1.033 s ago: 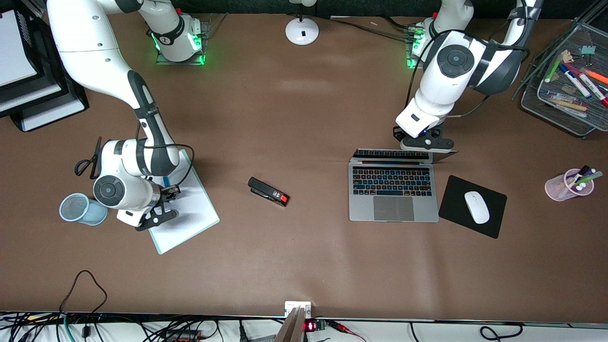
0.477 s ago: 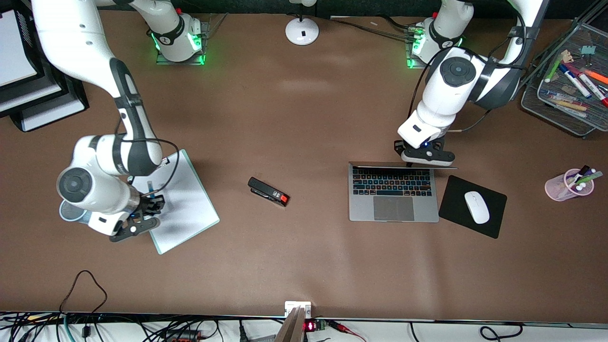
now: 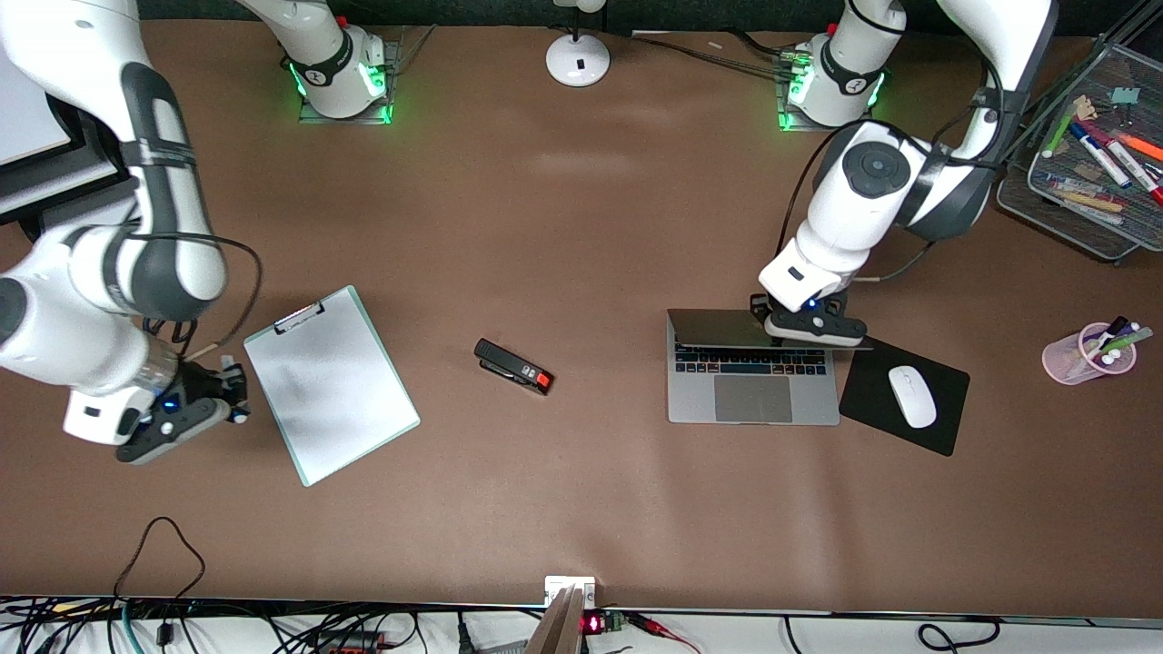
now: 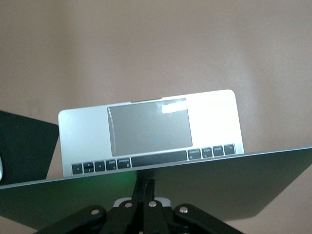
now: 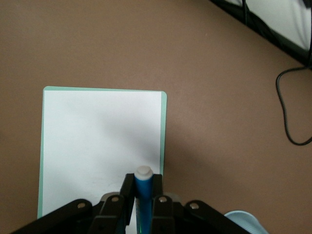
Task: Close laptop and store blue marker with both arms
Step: 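Lift the marker with the right gripper while the left gripper pushes the lid down, then press the lid shut with the left gripper while the right gripper carries the marker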
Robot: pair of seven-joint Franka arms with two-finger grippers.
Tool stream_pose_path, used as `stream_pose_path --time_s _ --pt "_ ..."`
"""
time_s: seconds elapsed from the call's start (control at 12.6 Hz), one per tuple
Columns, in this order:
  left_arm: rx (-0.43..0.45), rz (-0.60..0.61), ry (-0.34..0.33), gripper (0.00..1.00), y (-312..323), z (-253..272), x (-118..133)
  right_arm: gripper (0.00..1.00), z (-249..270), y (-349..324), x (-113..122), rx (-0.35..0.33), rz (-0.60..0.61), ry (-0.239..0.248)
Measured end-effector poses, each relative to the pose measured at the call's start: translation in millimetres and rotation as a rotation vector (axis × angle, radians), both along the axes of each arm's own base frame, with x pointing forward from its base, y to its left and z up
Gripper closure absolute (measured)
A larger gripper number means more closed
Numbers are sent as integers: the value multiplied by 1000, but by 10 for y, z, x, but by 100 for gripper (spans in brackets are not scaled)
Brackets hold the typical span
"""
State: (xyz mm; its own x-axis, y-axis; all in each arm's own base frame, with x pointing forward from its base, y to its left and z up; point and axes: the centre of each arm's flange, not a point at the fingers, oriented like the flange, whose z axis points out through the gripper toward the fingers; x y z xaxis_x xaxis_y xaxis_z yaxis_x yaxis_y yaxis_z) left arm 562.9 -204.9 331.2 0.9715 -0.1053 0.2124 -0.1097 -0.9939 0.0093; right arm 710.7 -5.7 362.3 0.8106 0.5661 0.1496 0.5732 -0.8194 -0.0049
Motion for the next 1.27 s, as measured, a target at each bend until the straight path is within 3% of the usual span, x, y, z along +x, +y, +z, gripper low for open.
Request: stream_pose_path --time_s 0.48,0.79,1.11,1.27 --pt "-12 12 14 99 61 -203 242 82 495 -661 -89 121 343 -163" --pt "2 -12 7 99 61 -342 409 82 457 -1352 -318 243 522 -199" --pt "-17 -6 -8 99 102 -473 488 82 406 -1893 -573 365 638 -261" --pt "-20 -5 -14 99 143 -564 513 82 396 -2087 -674 413 695 -318"
